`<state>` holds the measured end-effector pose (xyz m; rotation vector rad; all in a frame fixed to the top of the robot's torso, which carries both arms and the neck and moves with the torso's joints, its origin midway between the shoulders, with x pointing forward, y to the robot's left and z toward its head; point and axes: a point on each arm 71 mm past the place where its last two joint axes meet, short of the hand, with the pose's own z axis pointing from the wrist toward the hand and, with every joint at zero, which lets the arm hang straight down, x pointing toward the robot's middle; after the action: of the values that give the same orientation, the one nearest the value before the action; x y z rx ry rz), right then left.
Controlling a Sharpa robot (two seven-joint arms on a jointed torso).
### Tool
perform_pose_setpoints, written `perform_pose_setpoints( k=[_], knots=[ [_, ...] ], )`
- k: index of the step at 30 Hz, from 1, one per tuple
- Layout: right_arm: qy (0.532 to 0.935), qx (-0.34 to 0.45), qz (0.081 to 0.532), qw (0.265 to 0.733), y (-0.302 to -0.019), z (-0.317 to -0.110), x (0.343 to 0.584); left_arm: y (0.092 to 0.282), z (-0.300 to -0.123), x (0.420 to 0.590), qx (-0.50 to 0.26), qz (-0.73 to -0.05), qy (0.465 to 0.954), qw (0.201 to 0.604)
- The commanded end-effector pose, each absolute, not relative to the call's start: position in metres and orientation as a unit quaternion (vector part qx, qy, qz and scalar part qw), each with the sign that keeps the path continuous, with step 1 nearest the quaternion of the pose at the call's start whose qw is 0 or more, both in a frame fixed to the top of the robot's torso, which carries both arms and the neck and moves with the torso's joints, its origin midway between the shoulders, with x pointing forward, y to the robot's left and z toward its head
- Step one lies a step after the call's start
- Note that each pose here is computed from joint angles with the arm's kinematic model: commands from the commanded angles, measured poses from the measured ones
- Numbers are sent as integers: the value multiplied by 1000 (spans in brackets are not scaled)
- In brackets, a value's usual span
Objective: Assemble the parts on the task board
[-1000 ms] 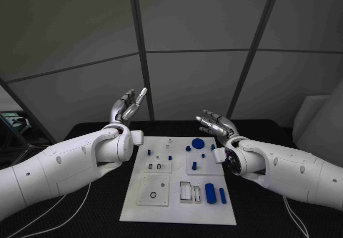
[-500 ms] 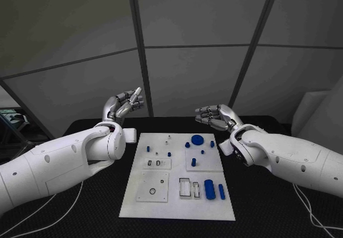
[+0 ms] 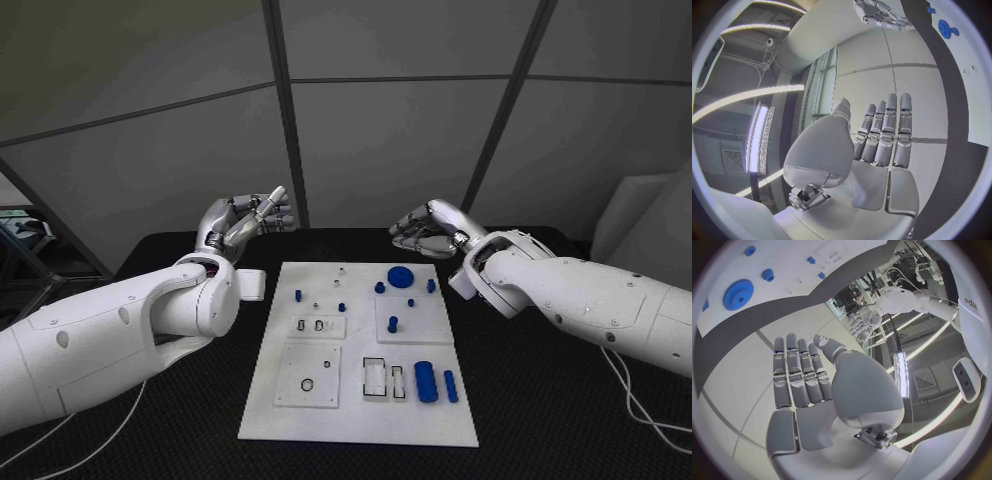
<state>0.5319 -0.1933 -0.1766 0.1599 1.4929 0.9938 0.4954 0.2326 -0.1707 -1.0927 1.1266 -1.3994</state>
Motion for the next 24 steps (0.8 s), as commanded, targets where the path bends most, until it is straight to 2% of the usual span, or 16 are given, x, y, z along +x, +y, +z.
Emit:
perform_pose_setpoints(
  k=[1, 4, 11, 24],
  knots=[
    [705, -35, 347, 617, -185, -179, 531, 226, -166, 488, -430, -597, 482, 477],
    [722, -75, 305, 616, -181, -178, 531, 223, -163, 480, -427, -603, 486, 466],
    [738, -130, 247, 615, -171, -178, 529, 218, -158, 467, -422, -613, 493, 450],
    [743, -153, 216, 614, -164, -180, 529, 214, -157, 462, -420, -618, 498, 439]
  ],
)
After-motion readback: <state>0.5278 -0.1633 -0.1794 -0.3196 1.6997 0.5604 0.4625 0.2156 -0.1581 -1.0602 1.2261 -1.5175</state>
